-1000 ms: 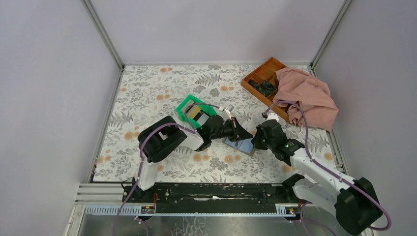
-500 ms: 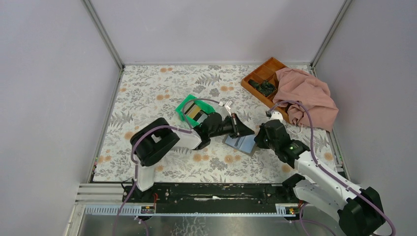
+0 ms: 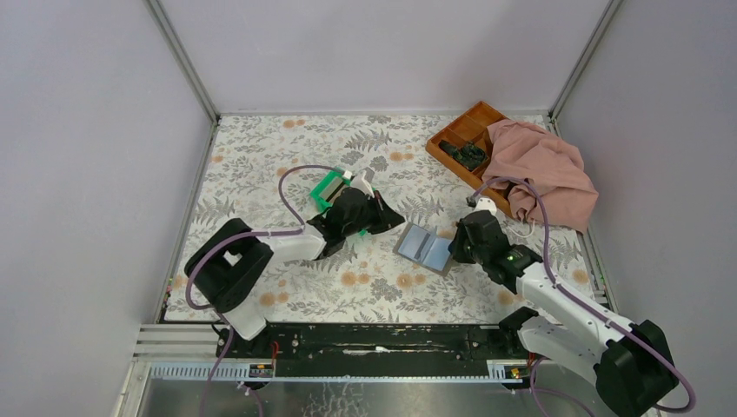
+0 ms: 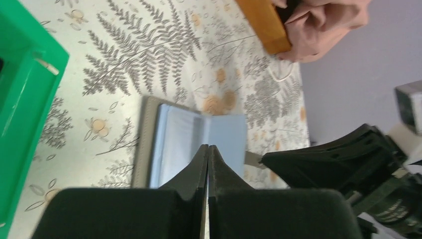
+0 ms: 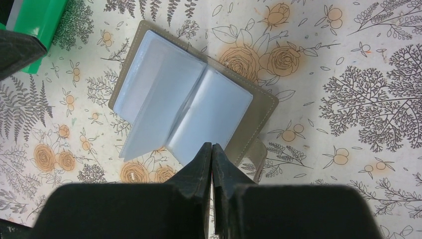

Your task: Take the credit cards out of the card holder

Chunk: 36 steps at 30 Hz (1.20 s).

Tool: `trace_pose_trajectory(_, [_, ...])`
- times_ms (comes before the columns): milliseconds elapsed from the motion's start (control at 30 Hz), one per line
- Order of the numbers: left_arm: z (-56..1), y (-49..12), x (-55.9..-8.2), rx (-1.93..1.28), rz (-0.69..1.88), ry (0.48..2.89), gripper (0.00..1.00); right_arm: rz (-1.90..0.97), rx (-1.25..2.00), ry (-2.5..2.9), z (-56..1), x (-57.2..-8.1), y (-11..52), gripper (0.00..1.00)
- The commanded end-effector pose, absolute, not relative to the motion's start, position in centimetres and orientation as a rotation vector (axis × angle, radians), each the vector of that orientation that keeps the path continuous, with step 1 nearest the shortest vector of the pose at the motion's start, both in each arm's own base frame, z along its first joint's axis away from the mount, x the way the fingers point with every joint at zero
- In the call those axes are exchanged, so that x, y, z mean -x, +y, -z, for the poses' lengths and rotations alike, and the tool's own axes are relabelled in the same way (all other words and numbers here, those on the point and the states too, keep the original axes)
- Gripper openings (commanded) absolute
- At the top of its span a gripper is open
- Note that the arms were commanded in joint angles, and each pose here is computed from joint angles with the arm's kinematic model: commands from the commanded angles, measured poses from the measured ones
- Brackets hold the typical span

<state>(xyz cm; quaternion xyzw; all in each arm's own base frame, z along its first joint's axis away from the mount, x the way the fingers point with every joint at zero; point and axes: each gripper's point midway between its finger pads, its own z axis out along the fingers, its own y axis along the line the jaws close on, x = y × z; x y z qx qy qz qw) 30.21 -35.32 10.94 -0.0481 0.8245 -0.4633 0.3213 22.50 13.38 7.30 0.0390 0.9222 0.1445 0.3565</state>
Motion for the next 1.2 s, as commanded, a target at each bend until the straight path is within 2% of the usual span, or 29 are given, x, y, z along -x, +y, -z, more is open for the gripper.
trace_pose_trajectory(0, [-8.8,-34.1,-29.6,0.040,1.007,2.227,0.00,-0.440,-0.091,2.304,-9.7,-24.1,14.9,0.08])
trace_pose_trajectory(233, [-7.3,-38.4,-27.3,-0.073,1.041,2.279,0.00,-0.451,-0.094,2.305,-9.8,-24.2,15.1,0.19])
trace_pose_trajectory(633, [-4.9,-44.2,-23.7,-0.212,1.118,2.348,0.00,-0.412,-0.117,2.276,-10.7,-24.2,14.1,0.19])
trace_pose_trajectory(867, [-3.3,-44.2,-22.7,-0.216,1.121,2.383,0.04,-0.431,-0.123,2.291,-9.5,-24.4,14.7,0.24])
trace_pose_trajectory(1033, [-2.6,-43.7,-22.1,-0.216,1.127,2.394,0.09,-0.476,-0.119,2.338,-7.2,-24.8,16.0,0.23])
trace_pose_trajectory(1167, [-4.5,-43.7,-21.8,-0.230,1.187,2.335,0.15,-0.492,-0.123,2.428,-4.4,-24.3,16.7,0.09])
